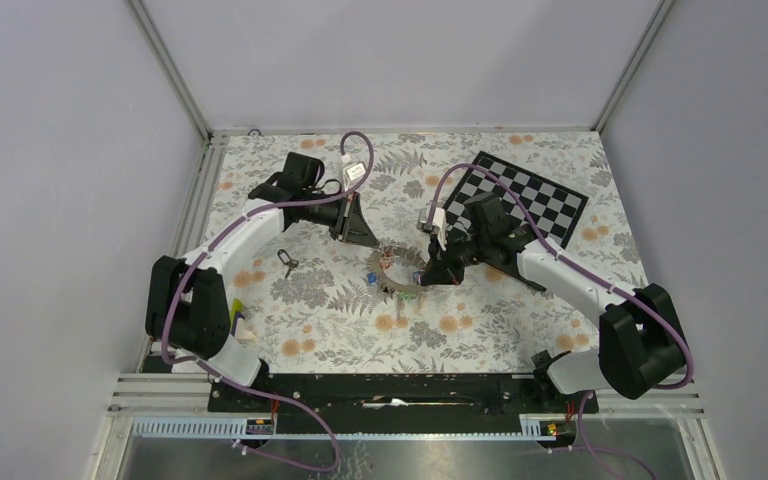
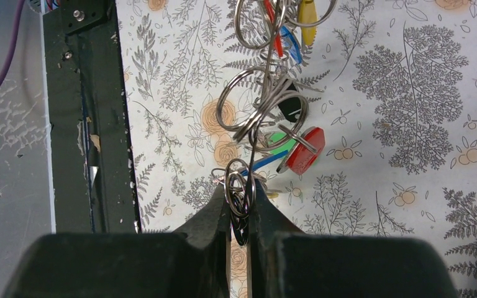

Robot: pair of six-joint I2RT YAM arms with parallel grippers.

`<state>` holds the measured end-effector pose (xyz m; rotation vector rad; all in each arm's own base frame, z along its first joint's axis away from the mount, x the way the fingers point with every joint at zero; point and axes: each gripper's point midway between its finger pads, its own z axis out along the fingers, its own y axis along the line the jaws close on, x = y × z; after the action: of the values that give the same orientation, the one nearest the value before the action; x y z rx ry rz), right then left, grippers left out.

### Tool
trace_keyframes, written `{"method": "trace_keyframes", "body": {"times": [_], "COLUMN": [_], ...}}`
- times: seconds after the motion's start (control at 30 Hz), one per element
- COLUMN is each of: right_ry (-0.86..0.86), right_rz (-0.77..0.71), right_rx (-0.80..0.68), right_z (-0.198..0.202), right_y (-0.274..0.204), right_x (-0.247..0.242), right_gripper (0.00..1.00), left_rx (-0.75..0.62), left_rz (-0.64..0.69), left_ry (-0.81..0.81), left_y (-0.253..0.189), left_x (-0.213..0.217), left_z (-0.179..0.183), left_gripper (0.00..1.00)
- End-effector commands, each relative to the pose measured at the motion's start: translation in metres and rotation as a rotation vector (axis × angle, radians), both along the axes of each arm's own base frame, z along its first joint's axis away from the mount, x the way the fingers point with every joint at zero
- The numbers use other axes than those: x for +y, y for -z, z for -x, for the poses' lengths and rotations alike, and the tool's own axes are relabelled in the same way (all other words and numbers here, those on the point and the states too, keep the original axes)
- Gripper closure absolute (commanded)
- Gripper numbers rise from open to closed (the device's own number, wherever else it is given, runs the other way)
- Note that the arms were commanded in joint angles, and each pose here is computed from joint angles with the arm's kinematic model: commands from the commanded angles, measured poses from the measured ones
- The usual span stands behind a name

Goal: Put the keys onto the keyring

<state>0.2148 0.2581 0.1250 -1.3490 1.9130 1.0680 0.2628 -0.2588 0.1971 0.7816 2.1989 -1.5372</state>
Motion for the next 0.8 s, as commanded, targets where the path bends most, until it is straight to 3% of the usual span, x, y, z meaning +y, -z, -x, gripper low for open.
{"method": "trace_keyframes", "body": {"times": [0.0,0.2,0.33,0.53,0.77], "right_ry": [0.016,0.018,0.045,0.033,0.006], "right_rz": [0.004,-0.02,-0.028,-0.045,-0.111], "right_rx": [-0.006,-0.092,-0.205,-0.281,-0.276], "right_z": [-0.005,-0.01,-0.022,-0.026,-0.022], "right_y": [-0.006,-0.027,-0.057,-0.096,-0.119], "right_x": [0.001,0.001,-0.001,-0.002,0.006], "right_gripper": [0.98,0.65,0.49,0.4,0.41], "left_rx": [-0.27,-0.421,-0.519,-0.64,-0.689], "left_rz": [0.095,0.067,0.053,0.026,0.048], "left_ry": [0.137,0.177,0.235,0.304,0.365], "left_y": [-0.056,-0.071,-0.08,-0.082,-0.075], "left_x": [-0.014,-0.02,-0.023,-0.022,-0.026], "left_z": [0.018,0.018,0.023,0.028,0.039], "left_gripper": [1.0,1.0,1.0,1.0,1.0]}}
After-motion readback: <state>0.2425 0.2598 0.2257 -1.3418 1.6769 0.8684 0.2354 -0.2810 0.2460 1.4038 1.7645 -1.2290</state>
